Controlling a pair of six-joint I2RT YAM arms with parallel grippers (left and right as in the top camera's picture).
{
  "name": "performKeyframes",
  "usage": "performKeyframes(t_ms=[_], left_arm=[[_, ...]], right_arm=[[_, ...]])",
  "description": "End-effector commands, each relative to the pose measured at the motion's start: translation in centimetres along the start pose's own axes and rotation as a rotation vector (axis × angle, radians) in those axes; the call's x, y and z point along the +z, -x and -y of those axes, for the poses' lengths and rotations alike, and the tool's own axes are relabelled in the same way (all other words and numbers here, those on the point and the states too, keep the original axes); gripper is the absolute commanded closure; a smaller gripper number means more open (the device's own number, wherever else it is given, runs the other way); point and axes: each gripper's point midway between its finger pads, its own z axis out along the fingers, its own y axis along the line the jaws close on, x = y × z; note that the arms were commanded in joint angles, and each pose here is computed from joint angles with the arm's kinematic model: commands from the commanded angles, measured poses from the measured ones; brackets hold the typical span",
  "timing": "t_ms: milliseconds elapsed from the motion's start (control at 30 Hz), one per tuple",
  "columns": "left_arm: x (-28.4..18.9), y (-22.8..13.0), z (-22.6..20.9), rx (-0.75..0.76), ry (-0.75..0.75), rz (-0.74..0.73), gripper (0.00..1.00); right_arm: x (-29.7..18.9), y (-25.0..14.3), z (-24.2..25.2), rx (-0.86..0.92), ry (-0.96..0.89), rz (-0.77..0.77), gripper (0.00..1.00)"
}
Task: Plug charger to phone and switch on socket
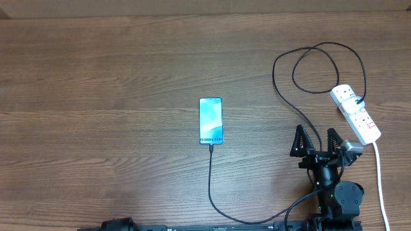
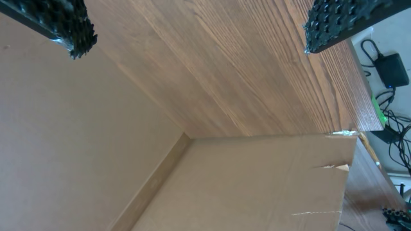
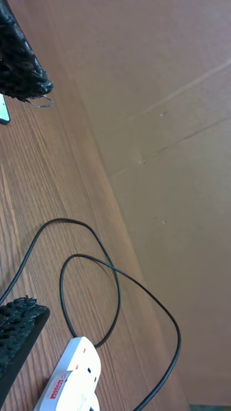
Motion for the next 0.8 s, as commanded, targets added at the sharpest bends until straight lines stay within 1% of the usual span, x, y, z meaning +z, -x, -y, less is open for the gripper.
performKeyframes(t_ms=[0, 100, 133, 200, 267, 333, 433, 533, 667, 767], left_arm=[[-0.2, 0.0, -0.2, -0.021, 0.003, 0.015, 0.01], [-0.2, -0.1, -0.1, -0.02, -0.004, 0.009, 0.01], [-0.2, -0.6, 0.5, -0.019, -0.039, -0.018, 0.01], [0.2, -0.8, 0.5, -0.025, -0.025, -0.025, 0.0], [0.7, -1.2, 0.7, -0.068, -0.015, -0.039, 0.0], [1.7, -1.3, 0.6, -0.168, 0.028, -0.03, 0.0], [3.1, -1.3, 0.6, -0.193, 0.08, -0.006, 0.0], [5.7, -1.4, 1.6, -0.193, 0.113, 0.031, 0.0], [9.4, -1.9, 4.1, -0.224, 0.085, 0.064, 0.01], [12.2, -3.1, 6.4, -0.254, 0.03, 0.064, 0.0]], right_arm=[[0.0, -0.4, 0.0, 0.0, 0.006, -0.004, 0.0], [0.0, -0.4, 0.0, -0.001, 0.006, -0.005, 0.0], [0.0, -0.4, 0.0, -0.001, 0.006, -0.004, 0.0], [0.0, -0.4, 0.0, -0.001, 0.007, -0.004, 0.0], [0.0, -0.4, 0.0, -0.001, 0.006, -0.004, 0.0], [0.0, -0.4, 0.0, 0.0, 0.006, -0.004, 0.0], [0.0, -0.4, 0.0, -0.001, 0.006, -0.005, 0.0], [0.0, -0.4, 0.0, -0.001, 0.006, -0.005, 0.0], [0.0, -0.4, 0.0, -0.001, 0.006, -0.004, 0.0], [0.0, -0.4, 0.0, -0.001, 0.006, -0.004, 0.0]])
